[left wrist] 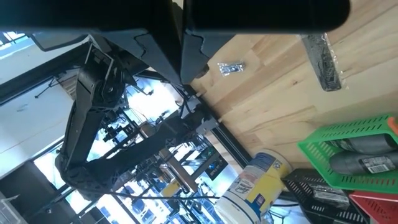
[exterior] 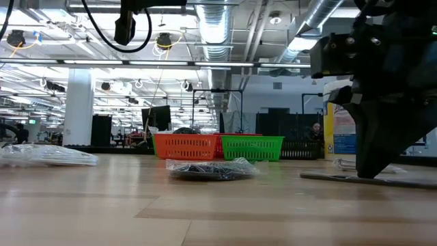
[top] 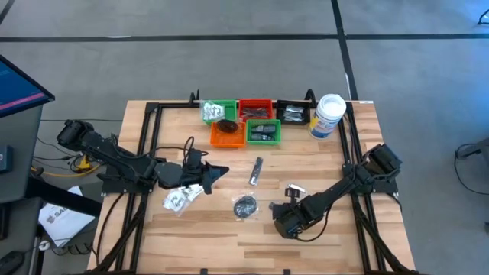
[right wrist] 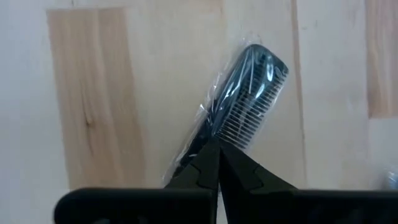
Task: Pick & Place Travel size toiletries
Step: Put the black comb into the red bin, then adjust the black comb
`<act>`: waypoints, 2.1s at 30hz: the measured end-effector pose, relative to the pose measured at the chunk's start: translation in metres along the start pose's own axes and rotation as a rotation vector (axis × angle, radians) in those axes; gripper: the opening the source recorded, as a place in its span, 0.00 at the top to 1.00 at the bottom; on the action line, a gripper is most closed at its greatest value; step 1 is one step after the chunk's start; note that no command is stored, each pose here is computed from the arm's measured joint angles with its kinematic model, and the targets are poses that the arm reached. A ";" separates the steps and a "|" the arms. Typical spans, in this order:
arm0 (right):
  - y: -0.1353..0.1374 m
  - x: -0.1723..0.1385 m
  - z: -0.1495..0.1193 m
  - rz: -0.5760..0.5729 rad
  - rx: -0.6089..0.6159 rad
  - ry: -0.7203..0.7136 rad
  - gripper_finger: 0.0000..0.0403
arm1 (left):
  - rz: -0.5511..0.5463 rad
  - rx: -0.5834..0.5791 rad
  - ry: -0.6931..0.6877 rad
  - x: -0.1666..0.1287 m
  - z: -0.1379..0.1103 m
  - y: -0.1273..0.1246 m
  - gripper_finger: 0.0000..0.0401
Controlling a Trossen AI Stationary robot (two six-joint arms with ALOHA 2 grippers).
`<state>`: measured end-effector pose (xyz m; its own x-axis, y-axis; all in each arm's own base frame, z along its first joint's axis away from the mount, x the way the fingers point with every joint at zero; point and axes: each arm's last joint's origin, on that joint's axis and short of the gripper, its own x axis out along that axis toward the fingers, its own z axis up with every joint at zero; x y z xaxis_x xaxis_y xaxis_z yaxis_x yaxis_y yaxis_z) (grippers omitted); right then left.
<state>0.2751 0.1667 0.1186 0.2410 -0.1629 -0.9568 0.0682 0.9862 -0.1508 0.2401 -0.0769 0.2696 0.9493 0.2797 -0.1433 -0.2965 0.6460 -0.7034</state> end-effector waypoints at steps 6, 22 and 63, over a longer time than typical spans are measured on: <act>0.006 0.000 -0.013 -0.023 -0.010 0.009 1.00 | 0.003 -0.001 -0.006 0.000 0.000 0.000 1.00; -0.017 -0.032 -0.027 0.000 -0.008 0.350 1.00 | 0.015 -0.006 -0.031 0.000 0.001 0.000 1.00; -0.143 -0.084 0.054 0.203 0.671 -0.513 1.00 | -0.036 0.153 0.474 0.052 -0.046 0.040 1.00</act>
<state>0.2974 0.0376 0.2340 0.7064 -0.1377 -0.6943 0.4937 0.7988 0.3439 0.2825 -0.0687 0.2020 0.8915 -0.0754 -0.4468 -0.2409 0.7563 -0.6083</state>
